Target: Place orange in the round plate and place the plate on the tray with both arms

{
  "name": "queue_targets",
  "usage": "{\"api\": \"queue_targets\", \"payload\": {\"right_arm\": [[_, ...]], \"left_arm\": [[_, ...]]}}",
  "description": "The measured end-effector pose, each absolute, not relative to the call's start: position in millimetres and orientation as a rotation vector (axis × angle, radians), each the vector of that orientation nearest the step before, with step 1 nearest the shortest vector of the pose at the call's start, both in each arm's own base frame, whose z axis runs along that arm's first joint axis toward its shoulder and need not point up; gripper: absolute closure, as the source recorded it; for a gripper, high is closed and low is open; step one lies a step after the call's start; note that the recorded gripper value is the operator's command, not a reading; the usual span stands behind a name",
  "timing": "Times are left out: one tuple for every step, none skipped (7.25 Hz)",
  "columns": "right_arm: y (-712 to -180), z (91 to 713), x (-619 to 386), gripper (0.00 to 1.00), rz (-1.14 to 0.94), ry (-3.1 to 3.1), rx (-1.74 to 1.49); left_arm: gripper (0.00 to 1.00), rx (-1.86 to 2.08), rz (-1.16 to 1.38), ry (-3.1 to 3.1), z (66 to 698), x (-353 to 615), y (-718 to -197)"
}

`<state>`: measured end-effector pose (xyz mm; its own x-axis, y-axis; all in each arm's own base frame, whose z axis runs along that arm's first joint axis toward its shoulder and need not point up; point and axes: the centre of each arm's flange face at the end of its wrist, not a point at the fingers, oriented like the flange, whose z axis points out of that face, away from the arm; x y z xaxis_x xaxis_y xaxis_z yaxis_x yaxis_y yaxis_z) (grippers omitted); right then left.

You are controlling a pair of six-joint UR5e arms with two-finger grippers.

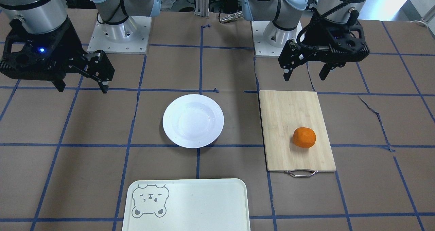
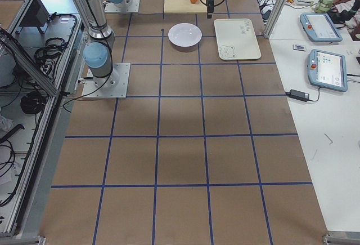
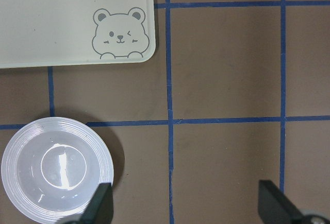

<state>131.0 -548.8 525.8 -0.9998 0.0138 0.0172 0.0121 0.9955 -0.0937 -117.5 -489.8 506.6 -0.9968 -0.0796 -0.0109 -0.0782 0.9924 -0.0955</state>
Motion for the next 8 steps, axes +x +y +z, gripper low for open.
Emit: {"api": "queue_targets", "payload": {"right_arm": [[-549,526,131,0.0,0.147,-3.12,-0.02],[-549,526,131,0.0,0.147,-3.12,-0.02],[-549,526,131,0.0,0.147,-3.12,-0.02],[-549,526,131,0.0,0.146,-3.12,-0.02],[-549,526,131,0.0,0.146,-3.12,-0.02],[-549,526,131,0.0,0.146,-3.12,-0.02],[-549,525,131,0.0,0.145,-3.12,-0.02],[-549,525,131,0.0,0.145,-3.12,-0.02]], "left_arm": [[0.0,-0.122,-0.139,3.12,504,-117,-489],[0.0,-0.124,-0.118,3.12,498,-115,-489],[0.0,-0.136,-0.077,3.12,486,-111,-493],[0.0,-0.152,-0.016,3.122,465,-105,-499],[0.0,-0.163,0.064,3.12,438,-99,-505],[0.0,-0.166,0.15,3.112,404,-90,-512],[0.0,-0.133,0.219,3.081,366,-75,-520],[0.0,-0.066,0.273,3.032,330,-60,-528]]}}
